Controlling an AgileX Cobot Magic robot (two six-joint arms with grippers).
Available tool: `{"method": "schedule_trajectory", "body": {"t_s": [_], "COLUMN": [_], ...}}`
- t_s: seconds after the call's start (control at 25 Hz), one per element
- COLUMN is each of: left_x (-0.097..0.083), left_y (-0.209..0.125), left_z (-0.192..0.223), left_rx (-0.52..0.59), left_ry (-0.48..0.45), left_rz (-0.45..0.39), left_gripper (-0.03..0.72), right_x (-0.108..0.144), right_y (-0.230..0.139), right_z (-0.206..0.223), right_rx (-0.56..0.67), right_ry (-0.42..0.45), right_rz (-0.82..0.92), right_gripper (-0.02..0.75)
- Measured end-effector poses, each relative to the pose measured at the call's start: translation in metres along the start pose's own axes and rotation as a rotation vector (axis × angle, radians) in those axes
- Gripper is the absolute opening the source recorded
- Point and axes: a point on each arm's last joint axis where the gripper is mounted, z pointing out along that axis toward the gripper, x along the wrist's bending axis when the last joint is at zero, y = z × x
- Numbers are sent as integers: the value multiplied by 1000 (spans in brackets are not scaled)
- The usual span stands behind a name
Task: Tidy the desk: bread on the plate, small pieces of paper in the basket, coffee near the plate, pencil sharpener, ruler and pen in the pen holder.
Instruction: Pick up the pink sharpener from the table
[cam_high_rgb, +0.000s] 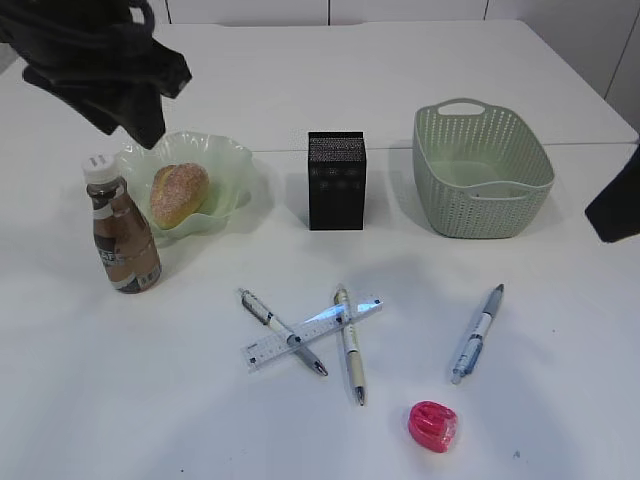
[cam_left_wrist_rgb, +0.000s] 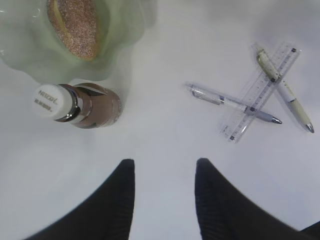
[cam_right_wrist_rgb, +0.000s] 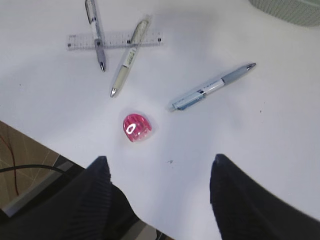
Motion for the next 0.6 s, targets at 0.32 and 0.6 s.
{"method": "schedule_trajectory", "body": {"t_s": [0.32, 0.6], "left_x": [8, 11], "left_y": [-45, -90], "left_z": [-33, -35], "left_rx": [-15, 38], "left_ry": [-25, -49], "left_rz": [1, -5], "left_gripper": [276, 275], "right_x": [-12, 3], "right_y": [11, 17], "right_z": [34, 67], "right_rx": [116, 237], "right_ry": [25, 33], "right_rz": [8, -77], "right_gripper": [493, 493]}}
